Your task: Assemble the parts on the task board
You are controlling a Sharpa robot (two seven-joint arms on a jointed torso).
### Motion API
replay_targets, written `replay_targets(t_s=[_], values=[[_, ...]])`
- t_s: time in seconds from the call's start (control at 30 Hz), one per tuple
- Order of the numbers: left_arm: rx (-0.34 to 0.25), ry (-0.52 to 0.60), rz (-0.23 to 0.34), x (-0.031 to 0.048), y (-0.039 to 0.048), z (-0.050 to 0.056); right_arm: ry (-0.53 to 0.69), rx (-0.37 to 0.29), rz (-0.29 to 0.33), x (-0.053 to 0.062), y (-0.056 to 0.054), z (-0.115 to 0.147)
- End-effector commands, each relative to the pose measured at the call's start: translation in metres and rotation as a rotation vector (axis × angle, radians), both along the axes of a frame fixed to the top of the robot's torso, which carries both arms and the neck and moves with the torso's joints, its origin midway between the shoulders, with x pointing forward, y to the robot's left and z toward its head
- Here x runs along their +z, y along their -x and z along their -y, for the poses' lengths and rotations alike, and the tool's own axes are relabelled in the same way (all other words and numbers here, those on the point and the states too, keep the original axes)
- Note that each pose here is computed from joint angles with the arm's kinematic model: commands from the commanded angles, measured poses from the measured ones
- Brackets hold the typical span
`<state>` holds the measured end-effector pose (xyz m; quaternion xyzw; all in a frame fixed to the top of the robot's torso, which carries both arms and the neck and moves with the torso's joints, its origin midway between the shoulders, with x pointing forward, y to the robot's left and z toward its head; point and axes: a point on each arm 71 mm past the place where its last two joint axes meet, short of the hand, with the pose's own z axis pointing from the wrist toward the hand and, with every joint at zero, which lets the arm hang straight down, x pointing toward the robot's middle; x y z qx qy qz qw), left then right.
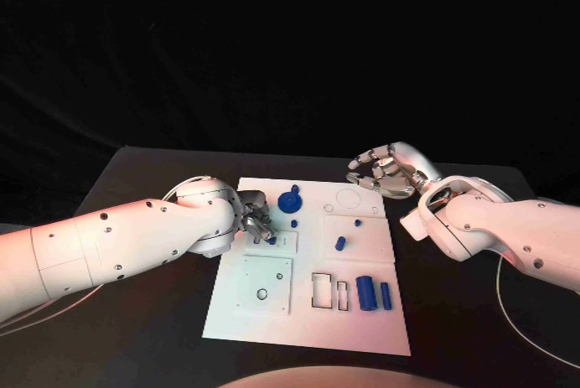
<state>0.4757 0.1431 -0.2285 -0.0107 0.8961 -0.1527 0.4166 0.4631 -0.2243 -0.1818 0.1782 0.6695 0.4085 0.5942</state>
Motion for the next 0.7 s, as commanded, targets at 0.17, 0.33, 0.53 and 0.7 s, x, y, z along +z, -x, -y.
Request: replay_targets(t_s=[0.17,0.33,0.53,0.7], values=[[-0.027,-0.035,-0.012,-0.0009,0.0013,0.0009,0.002,0.01,0.003,-0.0008,0.0004,-0.0009],[-0.029,-0.032,-0.017,-0.0013,0.0014,0.003,0.002,0.011,0.002,-0.001,0.0005,-0.0013],[-0.025,-0.028,-0.022,-0.0023,0.0012,0.0044,0.002,0.011,0.002,-0.0011,0.0006,-0.0011],[-0.02,-0.024,-0.027,-0.0032,0.0008,0.0049,0.002,0.01,0.002,-0.0011,0.0006,-0.0008]])
